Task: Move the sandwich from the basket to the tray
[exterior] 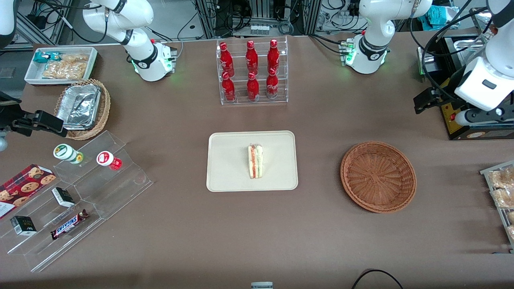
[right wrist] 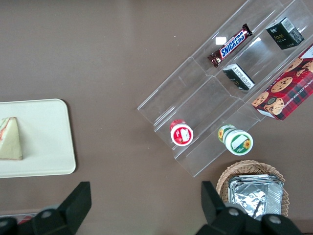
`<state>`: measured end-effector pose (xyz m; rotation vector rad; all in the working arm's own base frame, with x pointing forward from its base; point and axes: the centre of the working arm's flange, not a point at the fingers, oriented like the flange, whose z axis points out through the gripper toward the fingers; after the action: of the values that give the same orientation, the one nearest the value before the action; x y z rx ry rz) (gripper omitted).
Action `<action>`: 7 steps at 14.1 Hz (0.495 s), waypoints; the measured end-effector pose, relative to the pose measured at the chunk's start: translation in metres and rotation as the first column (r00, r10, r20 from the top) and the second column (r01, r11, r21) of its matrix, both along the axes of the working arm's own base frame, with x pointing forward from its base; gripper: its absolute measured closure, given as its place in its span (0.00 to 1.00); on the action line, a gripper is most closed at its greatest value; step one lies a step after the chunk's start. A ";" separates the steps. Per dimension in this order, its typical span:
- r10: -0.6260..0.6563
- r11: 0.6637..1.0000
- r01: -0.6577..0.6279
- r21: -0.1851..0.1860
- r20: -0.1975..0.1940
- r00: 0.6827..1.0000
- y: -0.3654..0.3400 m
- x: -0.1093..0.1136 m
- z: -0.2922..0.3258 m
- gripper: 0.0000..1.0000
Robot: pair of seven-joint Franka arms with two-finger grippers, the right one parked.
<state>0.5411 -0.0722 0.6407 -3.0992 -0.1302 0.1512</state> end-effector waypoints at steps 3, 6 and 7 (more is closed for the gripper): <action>0.007 1.000 -0.007 0.000 0.006 1.000 0.004 -0.008 0.005 0.00; 0.007 1.000 -0.007 -0.016 0.007 1.000 0.003 -0.011 0.007 0.00; 0.007 1.000 -0.007 -0.017 0.006 1.000 0.003 -0.011 0.007 0.00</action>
<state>0.5305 -0.0696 0.6476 -3.1171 -0.1408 0.1436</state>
